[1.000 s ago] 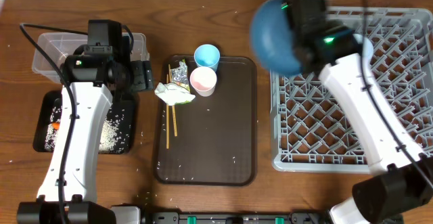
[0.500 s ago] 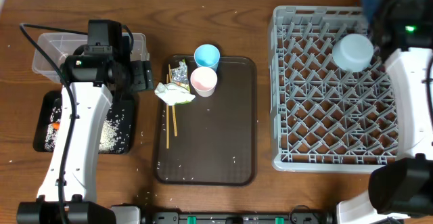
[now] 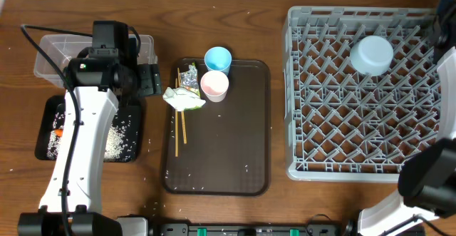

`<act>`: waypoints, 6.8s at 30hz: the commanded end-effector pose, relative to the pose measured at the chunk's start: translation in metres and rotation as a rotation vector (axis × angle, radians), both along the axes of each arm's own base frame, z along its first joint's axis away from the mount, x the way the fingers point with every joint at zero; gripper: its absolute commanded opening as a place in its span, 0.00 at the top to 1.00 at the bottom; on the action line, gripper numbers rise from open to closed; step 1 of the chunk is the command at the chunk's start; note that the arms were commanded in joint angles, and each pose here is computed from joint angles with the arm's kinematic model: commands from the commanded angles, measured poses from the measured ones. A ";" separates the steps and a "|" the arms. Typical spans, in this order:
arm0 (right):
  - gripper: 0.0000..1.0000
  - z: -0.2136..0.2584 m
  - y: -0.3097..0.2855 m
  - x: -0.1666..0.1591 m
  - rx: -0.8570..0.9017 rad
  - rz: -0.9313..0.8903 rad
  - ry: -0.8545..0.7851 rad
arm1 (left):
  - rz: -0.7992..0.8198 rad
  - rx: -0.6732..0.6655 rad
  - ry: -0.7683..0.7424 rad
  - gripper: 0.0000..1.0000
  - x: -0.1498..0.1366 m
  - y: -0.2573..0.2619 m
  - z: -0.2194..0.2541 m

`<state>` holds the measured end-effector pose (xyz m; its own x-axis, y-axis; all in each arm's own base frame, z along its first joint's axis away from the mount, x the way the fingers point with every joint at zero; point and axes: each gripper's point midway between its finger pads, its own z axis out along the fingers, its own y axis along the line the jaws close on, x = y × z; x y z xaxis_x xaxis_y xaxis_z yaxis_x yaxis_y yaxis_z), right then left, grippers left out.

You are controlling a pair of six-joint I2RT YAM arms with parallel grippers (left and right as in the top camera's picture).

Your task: Sort waste into correct bins and load items into the dishwasher rack

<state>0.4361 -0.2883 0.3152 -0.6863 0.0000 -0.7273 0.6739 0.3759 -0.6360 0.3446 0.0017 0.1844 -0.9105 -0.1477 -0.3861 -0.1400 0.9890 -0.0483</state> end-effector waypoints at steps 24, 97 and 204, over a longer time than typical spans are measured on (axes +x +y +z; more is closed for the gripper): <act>0.99 -0.079 -0.015 0.022 0.039 -0.015 0.163 | 0.018 0.007 0.000 0.16 0.001 0.004 0.000; 0.28 -0.017 0.159 0.052 0.431 0.538 -0.107 | 0.019 0.007 0.000 0.16 0.001 0.004 0.000; 0.49 -0.088 0.469 0.007 1.129 1.116 0.201 | -0.297 -0.089 0.278 0.48 0.024 -0.071 -0.142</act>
<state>0.4418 0.1838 0.2299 -0.7929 -0.0816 -0.6038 -0.3030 0.9126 0.2746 0.3740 -0.0719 0.0539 -0.9835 0.1052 -0.1470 0.1271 0.9807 -0.1484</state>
